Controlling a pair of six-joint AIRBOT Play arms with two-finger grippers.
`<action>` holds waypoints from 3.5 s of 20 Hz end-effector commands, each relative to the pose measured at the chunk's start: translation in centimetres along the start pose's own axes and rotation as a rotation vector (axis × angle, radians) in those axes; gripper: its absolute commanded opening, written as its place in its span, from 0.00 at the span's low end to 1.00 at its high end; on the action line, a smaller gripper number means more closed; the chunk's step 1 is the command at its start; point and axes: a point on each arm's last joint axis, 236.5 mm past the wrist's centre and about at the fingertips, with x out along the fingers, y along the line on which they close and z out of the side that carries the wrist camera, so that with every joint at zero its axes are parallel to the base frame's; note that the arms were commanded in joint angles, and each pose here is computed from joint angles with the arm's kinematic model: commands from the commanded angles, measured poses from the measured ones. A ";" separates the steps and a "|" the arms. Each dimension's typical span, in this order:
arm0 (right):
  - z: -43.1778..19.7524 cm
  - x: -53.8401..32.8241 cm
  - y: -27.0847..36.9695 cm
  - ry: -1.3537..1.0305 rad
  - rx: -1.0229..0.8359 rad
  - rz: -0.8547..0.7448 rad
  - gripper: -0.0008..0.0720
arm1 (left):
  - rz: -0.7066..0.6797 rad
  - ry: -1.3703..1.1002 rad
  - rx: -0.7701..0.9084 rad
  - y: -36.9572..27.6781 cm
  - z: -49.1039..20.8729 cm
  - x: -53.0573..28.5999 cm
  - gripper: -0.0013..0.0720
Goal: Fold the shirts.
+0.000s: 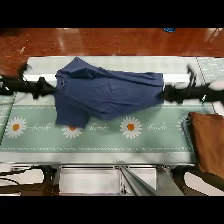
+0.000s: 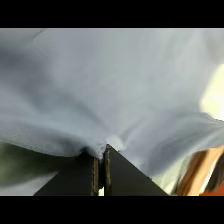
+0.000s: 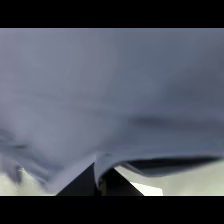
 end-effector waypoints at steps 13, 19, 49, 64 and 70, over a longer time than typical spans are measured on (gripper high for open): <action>-3.6 -42.2 27.4 -0.954 -0.773 -0.208 0.05 | 0.322 -1.100 0.888 -32.6 -8.5 -37.5 0.04; -9.9 -42.7 22.1 -0.889 -0.641 -0.338 0.05 | 0.467 -1.252 0.919 -30.8 -17.5 -42.1 0.04; 16.4 1.2 -6.3 -0.145 -0.088 -0.208 0.05 | 0.448 -0.313 0.235 -2.1 13.8 6.6 0.04; -0.2 2.3 -12.2 0.431 0.020 -0.293 0.05 | 0.536 0.422 0.206 9.3 -2.9 5.0 0.04; 0.3 -0.4 -12.2 0.388 0.051 -0.347 0.57 | 0.542 0.399 0.134 8.5 -3.1 3.2 0.71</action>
